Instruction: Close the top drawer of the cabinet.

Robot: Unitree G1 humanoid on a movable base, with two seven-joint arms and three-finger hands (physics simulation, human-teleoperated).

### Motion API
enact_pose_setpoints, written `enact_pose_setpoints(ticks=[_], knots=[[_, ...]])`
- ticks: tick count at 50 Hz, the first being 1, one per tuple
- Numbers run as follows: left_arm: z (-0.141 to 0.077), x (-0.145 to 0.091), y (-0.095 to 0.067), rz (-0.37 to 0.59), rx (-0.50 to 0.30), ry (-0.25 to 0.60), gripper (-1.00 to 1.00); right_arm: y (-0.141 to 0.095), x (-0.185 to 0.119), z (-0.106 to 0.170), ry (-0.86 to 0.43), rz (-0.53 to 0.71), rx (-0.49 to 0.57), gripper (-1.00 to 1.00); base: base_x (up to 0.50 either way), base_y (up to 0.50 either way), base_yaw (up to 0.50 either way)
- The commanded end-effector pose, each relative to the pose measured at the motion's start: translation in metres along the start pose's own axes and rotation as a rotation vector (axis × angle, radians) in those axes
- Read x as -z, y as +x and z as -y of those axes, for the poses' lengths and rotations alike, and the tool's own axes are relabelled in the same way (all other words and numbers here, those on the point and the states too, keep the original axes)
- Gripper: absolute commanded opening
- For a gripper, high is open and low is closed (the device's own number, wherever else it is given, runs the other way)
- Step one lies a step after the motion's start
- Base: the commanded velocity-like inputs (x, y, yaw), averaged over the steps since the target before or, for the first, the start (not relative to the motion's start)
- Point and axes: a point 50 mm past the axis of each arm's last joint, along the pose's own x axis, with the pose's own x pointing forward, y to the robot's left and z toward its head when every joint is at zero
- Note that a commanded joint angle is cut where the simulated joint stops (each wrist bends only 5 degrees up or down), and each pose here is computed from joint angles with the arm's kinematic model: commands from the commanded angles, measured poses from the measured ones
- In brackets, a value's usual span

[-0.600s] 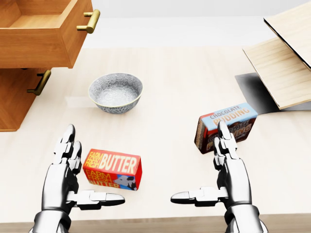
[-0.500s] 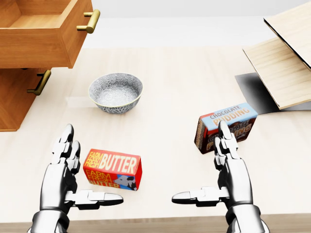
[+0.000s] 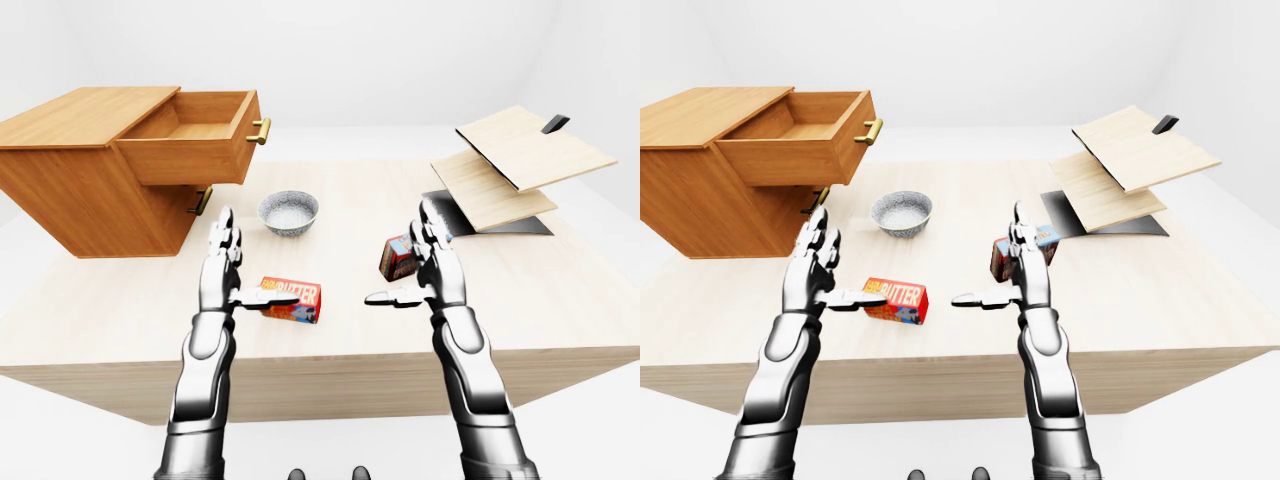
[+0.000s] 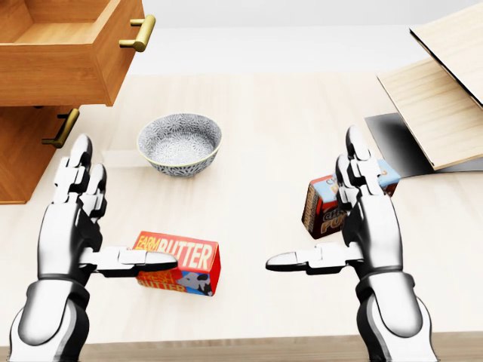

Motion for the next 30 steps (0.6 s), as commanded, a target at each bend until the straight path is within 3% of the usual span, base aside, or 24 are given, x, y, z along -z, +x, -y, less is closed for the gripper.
enact_pose_setpoints(ticks=[1,14,20,30], knots=[[-0.003,-0.060,0.020,0.240,0.014,0.017,1.00,0.022,-0.056,-0.002,-0.029,0.230,-0.010,1.00,0.00,0.00,0.00],[0.000,-0.103,0.017,0.418,0.038,0.028,1.00,0.016,-0.080,-0.002,0.000,0.335,-0.002,1.00,0.00,0.00,0.00],[0.002,-0.106,0.016,0.432,0.040,0.023,1.00,0.016,-0.081,-0.002,0.010,0.341,-0.004,1.00,0.10,0.00,0.00],[0.003,-0.106,0.016,0.433,0.043,0.021,1.00,0.015,-0.081,-0.004,0.007,0.338,-0.008,1.00,0.34,-0.02,0.00]])
